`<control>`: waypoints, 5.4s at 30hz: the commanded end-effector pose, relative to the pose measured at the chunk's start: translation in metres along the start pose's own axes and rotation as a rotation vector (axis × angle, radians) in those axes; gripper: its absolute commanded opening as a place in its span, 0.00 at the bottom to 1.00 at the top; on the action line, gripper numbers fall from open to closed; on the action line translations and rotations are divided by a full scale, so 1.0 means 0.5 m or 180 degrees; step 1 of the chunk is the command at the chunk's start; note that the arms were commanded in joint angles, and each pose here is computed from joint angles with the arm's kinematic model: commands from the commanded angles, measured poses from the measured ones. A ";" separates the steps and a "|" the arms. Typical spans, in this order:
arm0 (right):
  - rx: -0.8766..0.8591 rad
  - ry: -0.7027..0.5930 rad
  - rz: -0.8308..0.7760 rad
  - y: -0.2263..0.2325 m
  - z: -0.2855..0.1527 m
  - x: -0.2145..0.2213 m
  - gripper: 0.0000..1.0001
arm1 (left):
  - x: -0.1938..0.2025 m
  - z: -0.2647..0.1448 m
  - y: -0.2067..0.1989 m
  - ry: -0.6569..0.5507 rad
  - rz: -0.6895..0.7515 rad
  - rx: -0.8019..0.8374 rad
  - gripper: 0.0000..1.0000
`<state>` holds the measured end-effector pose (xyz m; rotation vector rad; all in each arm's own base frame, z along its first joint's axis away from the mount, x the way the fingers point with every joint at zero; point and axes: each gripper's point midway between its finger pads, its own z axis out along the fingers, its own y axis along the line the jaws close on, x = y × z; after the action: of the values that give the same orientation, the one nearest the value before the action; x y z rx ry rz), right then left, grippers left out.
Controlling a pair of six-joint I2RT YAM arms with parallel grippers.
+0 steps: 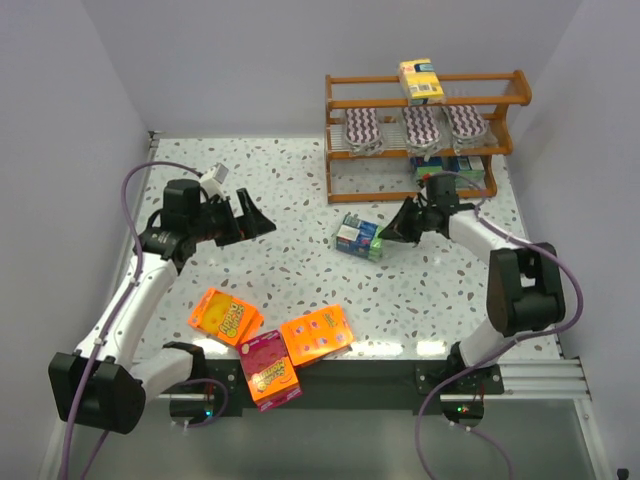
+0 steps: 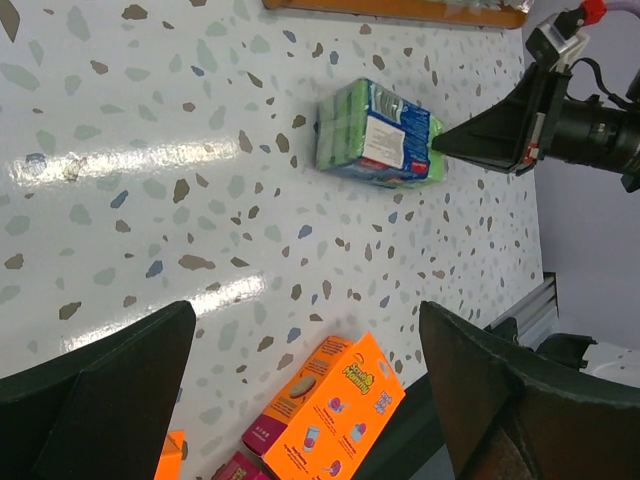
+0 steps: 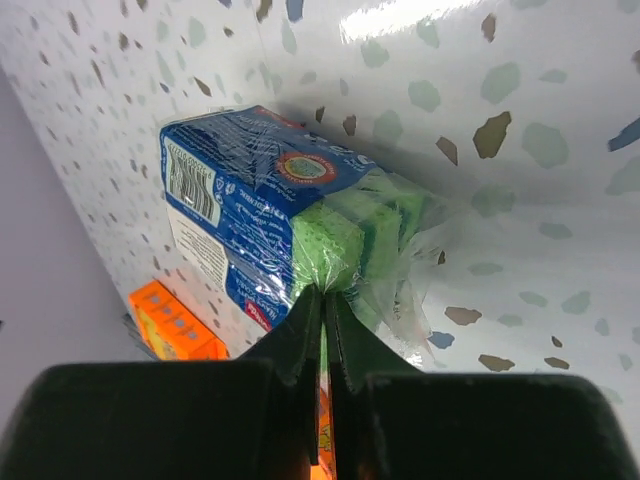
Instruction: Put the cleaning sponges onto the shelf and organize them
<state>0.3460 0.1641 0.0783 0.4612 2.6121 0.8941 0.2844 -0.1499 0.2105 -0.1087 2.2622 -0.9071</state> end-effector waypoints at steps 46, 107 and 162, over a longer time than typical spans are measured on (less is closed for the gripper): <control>-0.0375 -0.2718 0.2521 0.101 0.013 -0.386 0.00 | -0.030 0.044 0.015 0.0126 0.0051 0.0020 1.00; 0.0118 -0.1533 0.1226 -0.009 -0.208 0.038 0.98 | -0.039 0.042 -0.024 0.0031 0.0046 0.0385 1.00; 0.0507 -0.2049 -0.1057 0.036 -0.433 0.020 0.98 | -0.168 -0.057 -0.223 -0.0769 0.0664 0.1566 1.00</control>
<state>0.2534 0.0754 0.2510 0.2858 2.0715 0.3946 0.3161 -0.1908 0.3046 0.1527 1.8664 -1.2260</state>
